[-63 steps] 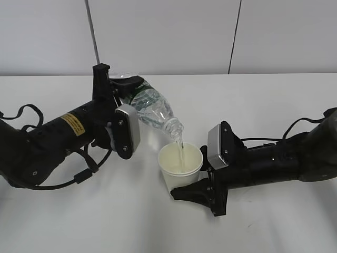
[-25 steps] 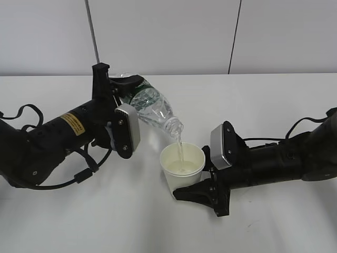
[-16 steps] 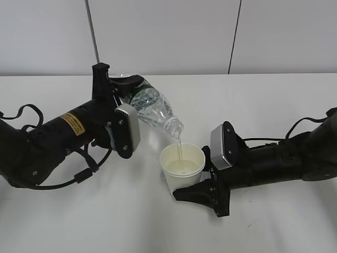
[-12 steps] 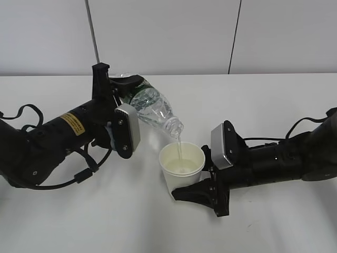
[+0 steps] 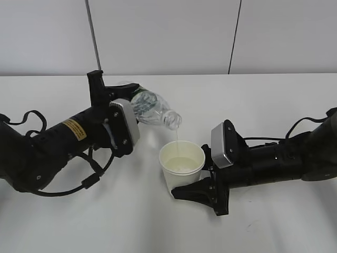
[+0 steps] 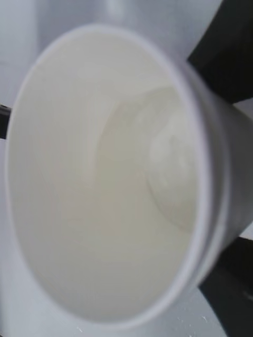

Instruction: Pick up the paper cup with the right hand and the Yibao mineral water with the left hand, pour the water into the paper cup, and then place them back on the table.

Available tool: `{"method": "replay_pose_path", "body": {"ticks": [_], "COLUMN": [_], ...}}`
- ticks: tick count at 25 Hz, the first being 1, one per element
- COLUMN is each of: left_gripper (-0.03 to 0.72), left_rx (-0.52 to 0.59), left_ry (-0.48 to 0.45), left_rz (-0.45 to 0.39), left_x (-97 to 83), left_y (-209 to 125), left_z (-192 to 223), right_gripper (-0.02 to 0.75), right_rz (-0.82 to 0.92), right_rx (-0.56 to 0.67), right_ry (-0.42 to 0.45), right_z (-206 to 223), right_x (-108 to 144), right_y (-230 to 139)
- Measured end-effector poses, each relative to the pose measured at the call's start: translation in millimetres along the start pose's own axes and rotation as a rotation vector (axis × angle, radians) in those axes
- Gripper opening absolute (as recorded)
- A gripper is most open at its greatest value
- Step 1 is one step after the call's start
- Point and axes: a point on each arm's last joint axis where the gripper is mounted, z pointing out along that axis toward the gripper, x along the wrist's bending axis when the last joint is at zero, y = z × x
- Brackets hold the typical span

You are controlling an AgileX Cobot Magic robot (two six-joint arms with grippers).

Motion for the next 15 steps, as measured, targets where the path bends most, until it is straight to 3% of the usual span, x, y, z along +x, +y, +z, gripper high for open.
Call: {"method": "replay_pose_path", "body": {"ticks": [4,15], "left_gripper": [0.389,0.386], "left_rx": [0.033,0.035], "left_ry": [0.017,0.037], "left_rz": [-0.169,-0.86], "left_x": [1.2,1.7], "left_y": [-3.1,-4.2], "left_z": [-0.1,-0.2], "right_gripper": [0.512,0.512], "right_rz": [0.003,0.014], "right_rx": [-0.002,-0.021], "right_ry": [-0.005,-0.017], "right_z": [0.0,-0.1], "right_x": [-0.4,-1.6], "right_y": [0.2,1.8]}}
